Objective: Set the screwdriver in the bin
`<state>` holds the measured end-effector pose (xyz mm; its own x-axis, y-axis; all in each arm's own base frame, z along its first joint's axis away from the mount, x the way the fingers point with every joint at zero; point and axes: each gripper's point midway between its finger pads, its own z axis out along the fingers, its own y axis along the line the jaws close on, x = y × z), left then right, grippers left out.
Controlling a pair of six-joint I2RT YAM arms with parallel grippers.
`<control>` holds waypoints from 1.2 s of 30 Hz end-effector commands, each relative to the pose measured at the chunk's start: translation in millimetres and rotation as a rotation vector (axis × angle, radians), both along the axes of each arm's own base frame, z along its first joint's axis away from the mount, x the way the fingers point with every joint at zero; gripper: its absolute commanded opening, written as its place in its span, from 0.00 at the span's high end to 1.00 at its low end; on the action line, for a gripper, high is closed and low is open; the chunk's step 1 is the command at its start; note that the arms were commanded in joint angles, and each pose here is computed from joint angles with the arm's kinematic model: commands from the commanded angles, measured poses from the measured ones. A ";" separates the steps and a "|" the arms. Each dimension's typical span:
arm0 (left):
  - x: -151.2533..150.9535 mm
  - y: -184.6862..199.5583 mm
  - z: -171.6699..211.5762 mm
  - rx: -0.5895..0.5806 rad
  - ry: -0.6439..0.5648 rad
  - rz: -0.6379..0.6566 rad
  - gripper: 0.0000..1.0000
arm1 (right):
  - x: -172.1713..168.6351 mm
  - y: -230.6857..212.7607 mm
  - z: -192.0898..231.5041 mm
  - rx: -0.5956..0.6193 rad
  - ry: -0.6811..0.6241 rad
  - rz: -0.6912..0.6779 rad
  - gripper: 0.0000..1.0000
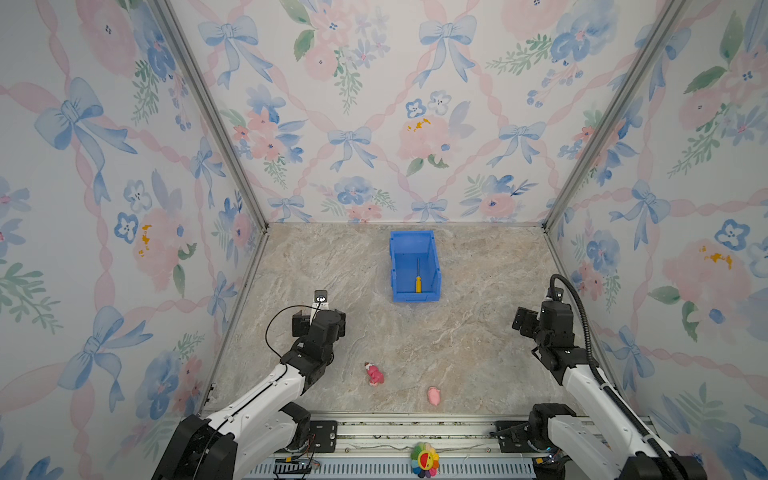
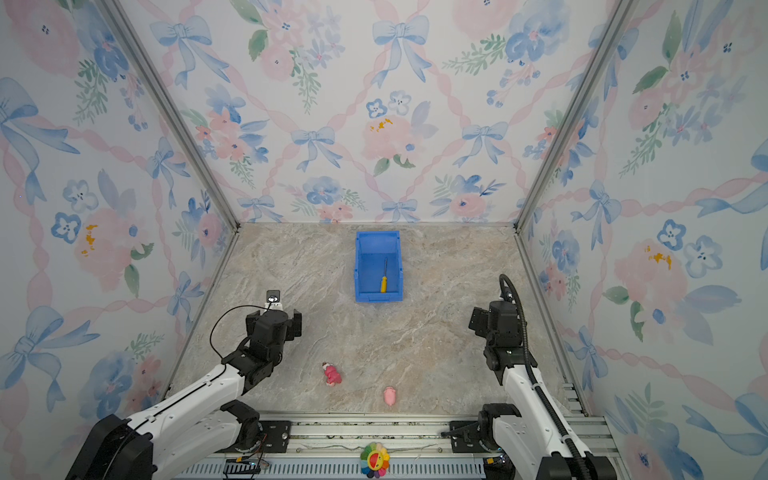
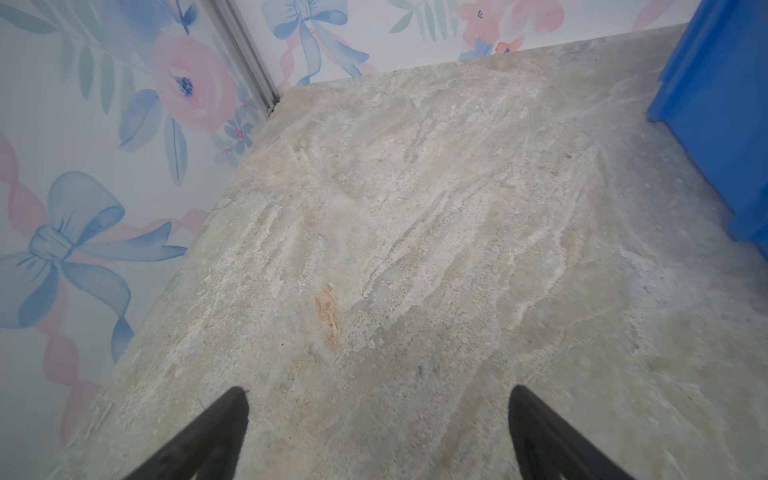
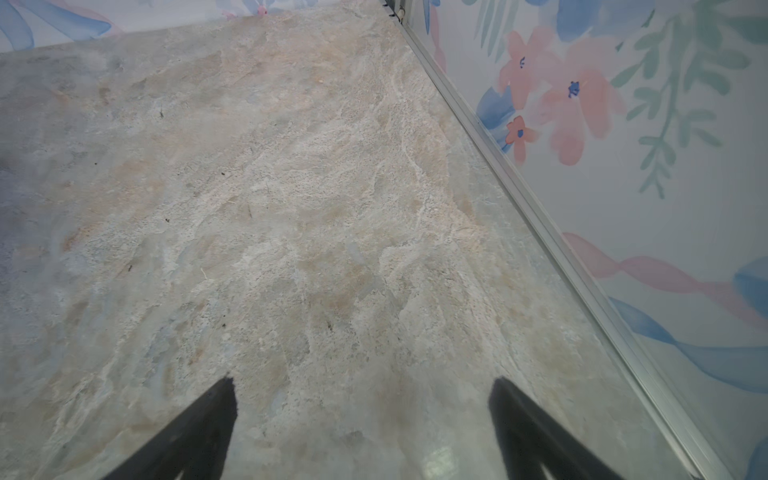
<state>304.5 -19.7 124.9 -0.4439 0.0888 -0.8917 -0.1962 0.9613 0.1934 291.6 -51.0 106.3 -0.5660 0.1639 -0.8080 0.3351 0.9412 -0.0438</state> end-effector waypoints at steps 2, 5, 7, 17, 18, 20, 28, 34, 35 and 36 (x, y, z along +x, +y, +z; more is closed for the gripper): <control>18.3 3.4 11.4 -0.008 -0.108 -0.060 0.02 | 18.9 1.2 -1.6 0.000 -0.088 0.037 0.03; 14.2 19.3 -6.8 -0.019 -0.126 -0.030 0.02 | 27.9 0.7 -1.2 0.029 -0.125 0.014 0.03; 16.4 27.1 -5.6 -0.044 -0.164 -0.027 0.02 | 41.3 -0.5 2.7 0.025 -0.170 0.016 0.03; 63.5 35.9 -1.1 -0.049 -0.212 -0.041 0.02 | 135.6 18.7 -17.0 0.132 -0.087 0.199 0.03; 69.7 33.7 -0.3 -0.052 -0.217 -0.052 0.02 | 135.3 23.0 -16.6 0.135 -0.081 0.225 0.03; 76.8 28.4 -11.5 -0.057 -0.206 -0.084 0.02 | 132.5 26.4 -11.4 0.146 -0.122 0.251 0.03; 72.3 39.0 -18.8 -0.106 -0.232 -0.064 0.02 | 116.6 52.8 -4.7 -0.006 -0.236 0.327 0.03; 71.4 36.1 -18.3 -0.085 -0.238 -0.066 0.02 | 109.9 54.3 -7.5 -0.055 -0.315 0.305 0.03; 69.5 34.5 -19.0 -0.084 -0.240 -0.075 0.02 | 108.7 54.3 -9.5 -0.054 -0.286 0.307 0.03; 70.6 32.9 -18.1 -0.082 -0.250 -0.085 0.02 | 107.5 53.8 -12.5 -0.052 -0.257 0.308 0.03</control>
<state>375.9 18.0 106.2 -0.2248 0.0216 -0.9742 -0.1671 0.9841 0.0604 392.5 9.0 76.7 -0.4177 -0.0062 -0.9085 0.0179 0.9997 -0.0150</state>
